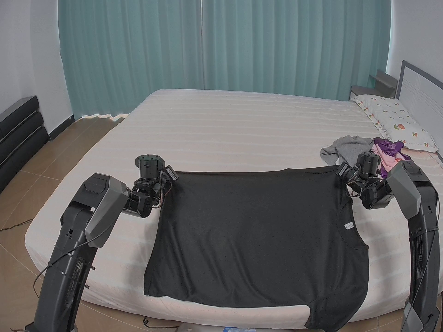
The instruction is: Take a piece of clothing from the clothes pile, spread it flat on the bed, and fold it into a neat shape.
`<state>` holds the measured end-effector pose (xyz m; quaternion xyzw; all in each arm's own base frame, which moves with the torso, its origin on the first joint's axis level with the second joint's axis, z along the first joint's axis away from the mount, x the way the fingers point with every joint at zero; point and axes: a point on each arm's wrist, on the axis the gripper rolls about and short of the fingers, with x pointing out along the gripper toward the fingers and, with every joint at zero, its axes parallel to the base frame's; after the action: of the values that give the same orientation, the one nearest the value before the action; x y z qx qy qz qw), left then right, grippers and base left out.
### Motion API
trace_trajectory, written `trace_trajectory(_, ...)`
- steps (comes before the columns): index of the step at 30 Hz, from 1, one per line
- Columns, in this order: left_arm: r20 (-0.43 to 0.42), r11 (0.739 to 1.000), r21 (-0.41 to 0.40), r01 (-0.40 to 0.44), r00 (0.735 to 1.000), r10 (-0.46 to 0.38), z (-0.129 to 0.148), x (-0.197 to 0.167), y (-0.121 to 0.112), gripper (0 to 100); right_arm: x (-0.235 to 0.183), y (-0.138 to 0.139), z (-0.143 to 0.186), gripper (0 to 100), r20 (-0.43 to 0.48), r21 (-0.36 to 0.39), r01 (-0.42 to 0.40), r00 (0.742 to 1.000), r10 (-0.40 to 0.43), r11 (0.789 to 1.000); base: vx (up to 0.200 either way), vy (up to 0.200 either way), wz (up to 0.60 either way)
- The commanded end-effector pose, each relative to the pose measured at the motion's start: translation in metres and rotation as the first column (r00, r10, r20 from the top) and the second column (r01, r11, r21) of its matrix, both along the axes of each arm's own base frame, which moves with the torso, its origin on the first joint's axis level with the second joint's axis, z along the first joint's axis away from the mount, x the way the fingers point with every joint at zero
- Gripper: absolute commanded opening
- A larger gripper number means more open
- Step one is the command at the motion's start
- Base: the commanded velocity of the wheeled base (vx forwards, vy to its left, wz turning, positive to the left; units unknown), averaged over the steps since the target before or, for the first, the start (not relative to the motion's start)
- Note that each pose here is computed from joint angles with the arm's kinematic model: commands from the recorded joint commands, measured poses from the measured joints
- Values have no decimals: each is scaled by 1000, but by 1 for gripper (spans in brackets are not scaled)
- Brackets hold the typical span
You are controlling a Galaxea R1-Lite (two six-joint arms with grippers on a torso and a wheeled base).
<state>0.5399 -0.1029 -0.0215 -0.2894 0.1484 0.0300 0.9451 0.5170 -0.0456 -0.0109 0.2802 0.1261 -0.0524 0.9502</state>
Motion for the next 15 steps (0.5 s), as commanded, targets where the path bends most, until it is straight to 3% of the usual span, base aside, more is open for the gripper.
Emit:
trace_trajectory(1, -29, 1000, 5, 3, 1000, -3, -19, 0, -2, 0, -1, 1, -19, 0, -35, 2, -2, 999, 2, 1000, 0, 0, 0)
trace_trajectory(2, -35, 1000, 6, 5, 999, -5, -22, -1, -3, 0, -1, 2, -23, 0, -43, 3, -3, 999, 4, 1000, 0, 0, 0)
trace_trajectory(3, -37, 1000, 7, 6, 999, -6, -22, -1, -3, 0, -1, 2, -23, 100, -45, 3, -3, 999, 4, 1000, 0, 0, 0)
trace_trajectory(4, -46, 1000, 8, 8, 999, -8, -25, -2, -4, 0, -2, 2, -26, 100, -52, 4, -5, 999, 5, 1000, 0, 0, 0)
trace_trajectory(5, -52, 1000, 9, 9, 999, -9, -27, -3, -4, 100, -2, 3, -29, 100, -58, 7, -9, 998, 9, 1000, 0, 0, 0)
trace_trajectory(11, -64, 1000, 11, 8, 998, -7, -33, -4, -4, 100, -11, 12, -43, 100, -111, 17, -23, 993, 25, 1000, 0, 0, 0)
trace_trajectory(15, -40, 998, 24, -52, 998, 53, -16, -3, 4, 100, -23, 10, -21, 100, -90, 23, -26, 996, 28, 999, 0, 0, 0)
